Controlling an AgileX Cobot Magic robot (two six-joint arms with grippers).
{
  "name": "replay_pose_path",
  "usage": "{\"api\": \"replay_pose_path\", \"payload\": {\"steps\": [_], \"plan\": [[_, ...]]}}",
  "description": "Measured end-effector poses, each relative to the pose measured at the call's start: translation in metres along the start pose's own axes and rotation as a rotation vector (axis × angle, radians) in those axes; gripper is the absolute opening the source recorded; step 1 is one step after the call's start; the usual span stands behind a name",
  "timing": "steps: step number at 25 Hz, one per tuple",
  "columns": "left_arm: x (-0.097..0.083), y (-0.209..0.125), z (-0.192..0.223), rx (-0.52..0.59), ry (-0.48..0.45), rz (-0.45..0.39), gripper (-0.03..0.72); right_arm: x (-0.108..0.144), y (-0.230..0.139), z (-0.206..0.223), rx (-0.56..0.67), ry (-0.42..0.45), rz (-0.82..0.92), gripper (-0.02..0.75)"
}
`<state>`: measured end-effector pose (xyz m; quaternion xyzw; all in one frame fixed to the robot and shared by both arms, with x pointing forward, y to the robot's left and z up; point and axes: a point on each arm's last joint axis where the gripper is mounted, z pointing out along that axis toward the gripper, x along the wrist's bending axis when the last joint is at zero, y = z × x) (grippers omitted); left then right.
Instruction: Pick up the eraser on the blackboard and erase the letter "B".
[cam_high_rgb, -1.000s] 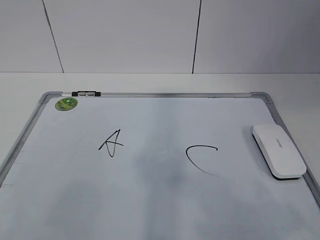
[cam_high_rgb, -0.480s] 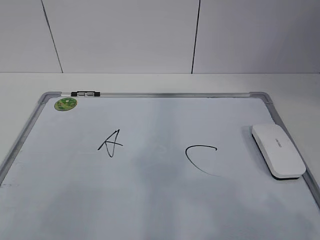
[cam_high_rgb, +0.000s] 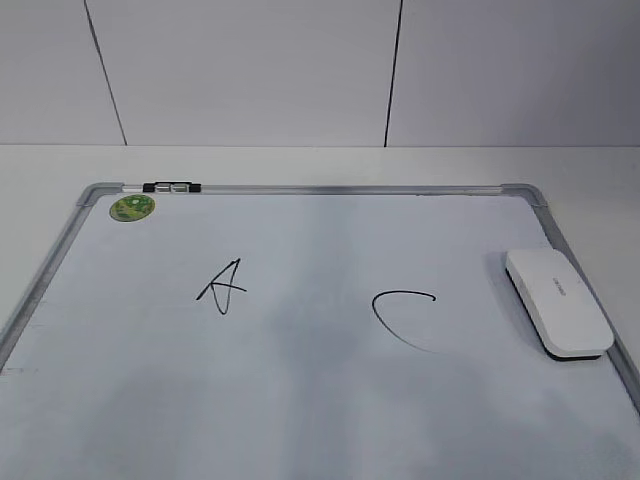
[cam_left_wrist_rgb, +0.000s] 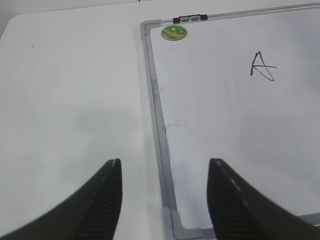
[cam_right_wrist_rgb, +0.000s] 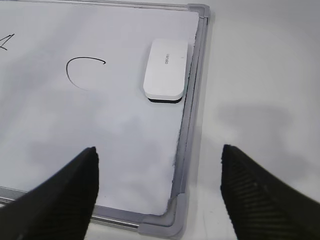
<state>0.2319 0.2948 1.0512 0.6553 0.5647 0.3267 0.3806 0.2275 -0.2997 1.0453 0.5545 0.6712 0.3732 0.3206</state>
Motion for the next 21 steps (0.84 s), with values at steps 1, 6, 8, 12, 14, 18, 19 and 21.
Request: {"api": "replay_pose_path", "payload": {"steps": [1, 6, 8, 12, 14, 18, 19, 21], "plan": [[0.0, 0.0, 0.0, 0.0, 0.0, 0.0, 0.406, -0.0001, 0.0, 0.0, 0.0, -0.002, 0.0, 0.594], [-0.0002, 0.0, 0.0, 0.0, -0.002, -0.001, 0.405, -0.0007, -0.0002, 0.0, 0.002, -0.007, -0.001, 0.594], [-0.0002, 0.0, 0.0, 0.0, -0.002, -0.001, 0.404, -0.0007, -0.0002, 0.0, 0.002, -0.007, -0.001, 0.594], [-0.0002, 0.0, 0.0, 0.0, -0.002, -0.001, 0.403, -0.0004, -0.0001, 0.0, 0.002, -0.029, 0.012, 0.594], [-0.0002, 0.0, 0.0, 0.0, -0.002, -0.001, 0.403, -0.0001, -0.0001, 0.0001, 0.003, -0.051, 0.025, 0.594], [-0.0002, 0.0, 0.0, 0.0, -0.002, -0.001, 0.396, 0.0, -0.0001, 0.0001, 0.003, -0.059, 0.032, 0.594], [-0.0002, 0.0, 0.0, 0.0, -0.002, -0.001, 0.393, 0.0, -0.0001, 0.0001, 0.003, -0.059, 0.032, 0.594], [-0.0002, -0.0003, 0.0004, 0.002, -0.002, -0.001, 0.388, 0.0, -0.0001, 0.0001, 0.003, -0.059, 0.032, 0.594]]}}
